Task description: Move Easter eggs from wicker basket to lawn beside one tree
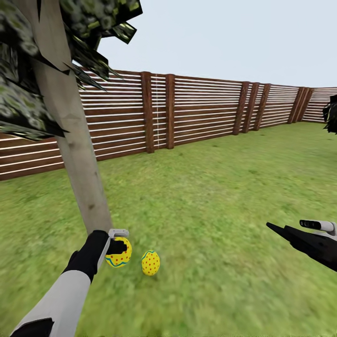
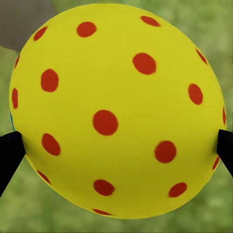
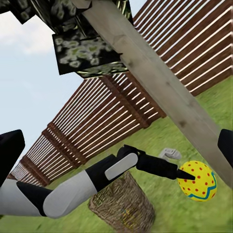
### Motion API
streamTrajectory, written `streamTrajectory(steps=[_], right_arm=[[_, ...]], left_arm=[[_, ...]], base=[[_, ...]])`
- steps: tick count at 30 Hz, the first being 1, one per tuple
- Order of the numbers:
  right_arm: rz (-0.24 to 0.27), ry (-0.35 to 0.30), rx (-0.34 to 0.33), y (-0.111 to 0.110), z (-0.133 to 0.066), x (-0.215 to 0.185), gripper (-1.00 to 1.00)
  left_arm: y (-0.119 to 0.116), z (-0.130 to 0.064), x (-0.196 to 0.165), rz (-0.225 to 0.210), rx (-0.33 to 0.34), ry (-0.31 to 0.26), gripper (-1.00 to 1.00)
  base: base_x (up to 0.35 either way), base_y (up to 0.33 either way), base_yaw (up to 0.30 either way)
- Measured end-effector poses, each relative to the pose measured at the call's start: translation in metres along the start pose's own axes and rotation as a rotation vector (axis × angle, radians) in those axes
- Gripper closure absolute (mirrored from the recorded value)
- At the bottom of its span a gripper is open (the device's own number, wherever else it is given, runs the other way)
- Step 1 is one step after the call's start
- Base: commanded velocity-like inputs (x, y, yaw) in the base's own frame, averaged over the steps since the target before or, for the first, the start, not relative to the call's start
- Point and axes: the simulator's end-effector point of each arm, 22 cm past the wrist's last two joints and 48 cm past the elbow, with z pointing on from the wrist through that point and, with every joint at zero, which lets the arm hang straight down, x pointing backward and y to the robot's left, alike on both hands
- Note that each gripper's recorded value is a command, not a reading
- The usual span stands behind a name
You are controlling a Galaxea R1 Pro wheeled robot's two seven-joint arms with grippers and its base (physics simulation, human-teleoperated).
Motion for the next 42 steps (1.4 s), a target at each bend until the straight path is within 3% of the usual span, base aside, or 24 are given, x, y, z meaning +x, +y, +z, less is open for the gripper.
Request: streamTrajectory(steps=[22,31,42], right_arm=[[0.077,0.016,0.011,-0.035,0.001,0.017,-1.00],[0.113,0.025,0.056,-0.059,-0.003,0.026,-1.00],[0.134,0.085,0.126,-0.087,-0.003,0.044,-1.00]], left_arm=[[0.000,0.044,0.024,0.011,0.000,0.032,1.00],[-0.001,0.061,0.039,0.014,0.001,0.066,1.00],[-0.002,0.081,0.059,0.015,0.002,0.110,1.00]], base=[[0.000,0.000,0.000],[0.000,0.000,0.000],[0.000,0.000,0.000]])
